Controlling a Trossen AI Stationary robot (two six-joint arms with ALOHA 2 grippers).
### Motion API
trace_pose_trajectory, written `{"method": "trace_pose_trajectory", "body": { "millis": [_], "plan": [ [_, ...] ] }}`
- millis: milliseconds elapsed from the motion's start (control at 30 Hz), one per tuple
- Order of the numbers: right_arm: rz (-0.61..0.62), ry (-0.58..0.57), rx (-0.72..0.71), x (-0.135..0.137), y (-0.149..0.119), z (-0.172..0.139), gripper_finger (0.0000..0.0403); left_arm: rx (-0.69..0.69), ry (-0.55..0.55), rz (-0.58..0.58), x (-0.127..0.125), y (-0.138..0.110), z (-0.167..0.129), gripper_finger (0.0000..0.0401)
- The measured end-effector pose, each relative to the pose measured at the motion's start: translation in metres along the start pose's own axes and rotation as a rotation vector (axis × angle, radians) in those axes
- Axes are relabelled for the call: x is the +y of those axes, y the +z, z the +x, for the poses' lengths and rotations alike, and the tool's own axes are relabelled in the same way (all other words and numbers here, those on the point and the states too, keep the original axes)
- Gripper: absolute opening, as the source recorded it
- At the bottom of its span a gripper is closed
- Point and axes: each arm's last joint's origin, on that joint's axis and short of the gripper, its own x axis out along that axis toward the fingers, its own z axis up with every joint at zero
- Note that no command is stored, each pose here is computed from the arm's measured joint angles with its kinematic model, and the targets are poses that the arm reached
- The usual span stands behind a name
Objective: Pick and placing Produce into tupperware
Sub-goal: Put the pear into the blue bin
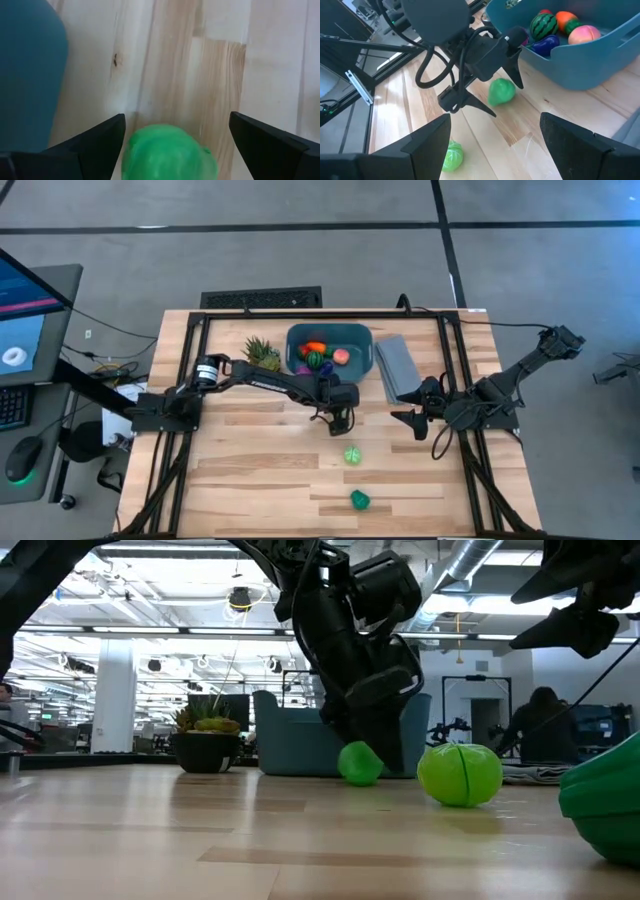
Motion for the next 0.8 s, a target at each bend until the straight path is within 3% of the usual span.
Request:
{"method": "trace_pose_trajectory", "body": {
  "millis": [267, 800],
  "plan": [
    [0.000, 0.000, 0.000, 0.000, 0.000, 0.000, 0.0329, 0.079, 0.014, 0.009, 0.001, -0.009, 0.001, 0.0345],
    [-0.005, 0.001, 0.002, 0.000, 0.000, 0.000, 0.0329, 0.085, -0.012, -0.006, -0.011, -0.012, 0.001, 0.0345]
  ]
}}
